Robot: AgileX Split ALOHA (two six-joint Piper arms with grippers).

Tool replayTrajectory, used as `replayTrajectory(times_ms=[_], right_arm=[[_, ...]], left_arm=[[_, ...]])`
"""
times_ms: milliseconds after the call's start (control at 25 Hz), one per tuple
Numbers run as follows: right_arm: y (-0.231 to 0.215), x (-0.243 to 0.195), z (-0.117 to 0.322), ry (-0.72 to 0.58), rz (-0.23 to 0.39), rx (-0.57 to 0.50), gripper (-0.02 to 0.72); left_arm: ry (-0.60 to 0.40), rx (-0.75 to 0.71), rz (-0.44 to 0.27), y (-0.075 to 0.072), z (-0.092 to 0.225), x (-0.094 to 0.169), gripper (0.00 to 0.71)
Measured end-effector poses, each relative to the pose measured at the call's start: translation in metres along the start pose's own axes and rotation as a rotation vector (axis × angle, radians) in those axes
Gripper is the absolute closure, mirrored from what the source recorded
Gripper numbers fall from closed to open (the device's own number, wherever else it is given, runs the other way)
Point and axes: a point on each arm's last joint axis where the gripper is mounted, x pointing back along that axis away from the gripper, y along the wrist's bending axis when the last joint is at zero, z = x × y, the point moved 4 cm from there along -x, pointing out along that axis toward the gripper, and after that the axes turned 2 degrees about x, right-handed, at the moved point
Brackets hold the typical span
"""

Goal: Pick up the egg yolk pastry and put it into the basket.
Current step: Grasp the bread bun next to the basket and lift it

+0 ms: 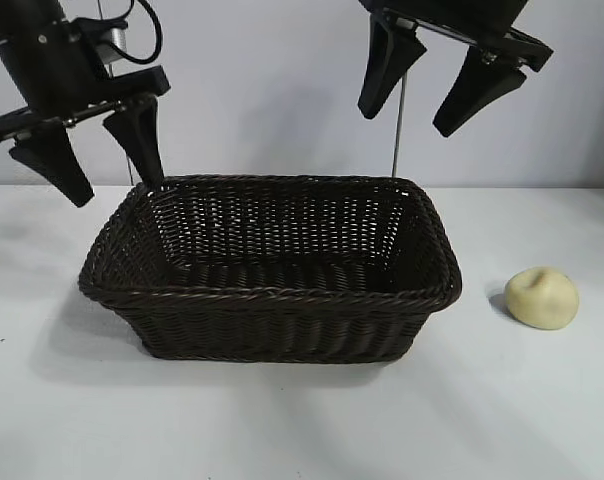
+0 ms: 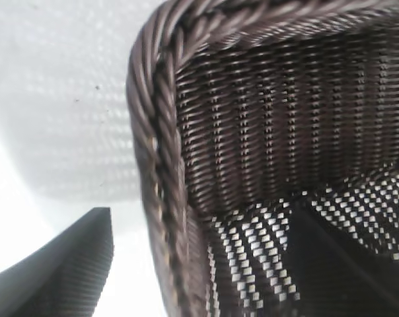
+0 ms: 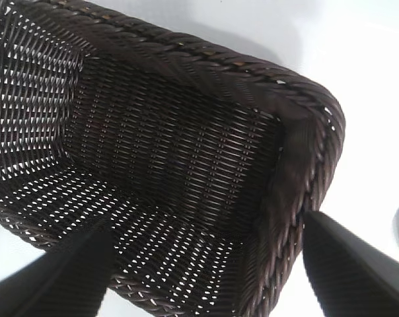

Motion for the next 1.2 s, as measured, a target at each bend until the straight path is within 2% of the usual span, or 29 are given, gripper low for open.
replayTrajectory(times_ms=[320, 440, 640, 760, 1200], right_arm=[[0.0, 0.0, 0.0, 0.001, -0.001, 0.0, 0.134], [0.0, 0.0, 0.0, 0.001, -0.001, -0.001, 0.134], [0.0, 0.0, 0.0, 0.001, -0.001, -0.001, 0.134], [0.0, 0.0, 0.0, -0.001, -0.002, -0.002, 0.134], [0.0, 0.0, -0.004, -0.027, -0.001, -0.004, 0.134]], left_arm=[[0.044, -0.002, 0.01, -0.001, 0.044, 0.011, 0.175], [0.007, 0.007, 0.041, -0.005, 0.052, 0.016, 0.175], [-0.066, 0.072, 0.149, -0.017, 0.045, 0.013, 0.175], [-0.107, 0.098, 0.185, -0.021, 0.04, 0.014, 0.175], [-0.142, 0.199, 0.223, -0.017, 0.045, -0.008, 0.175]])
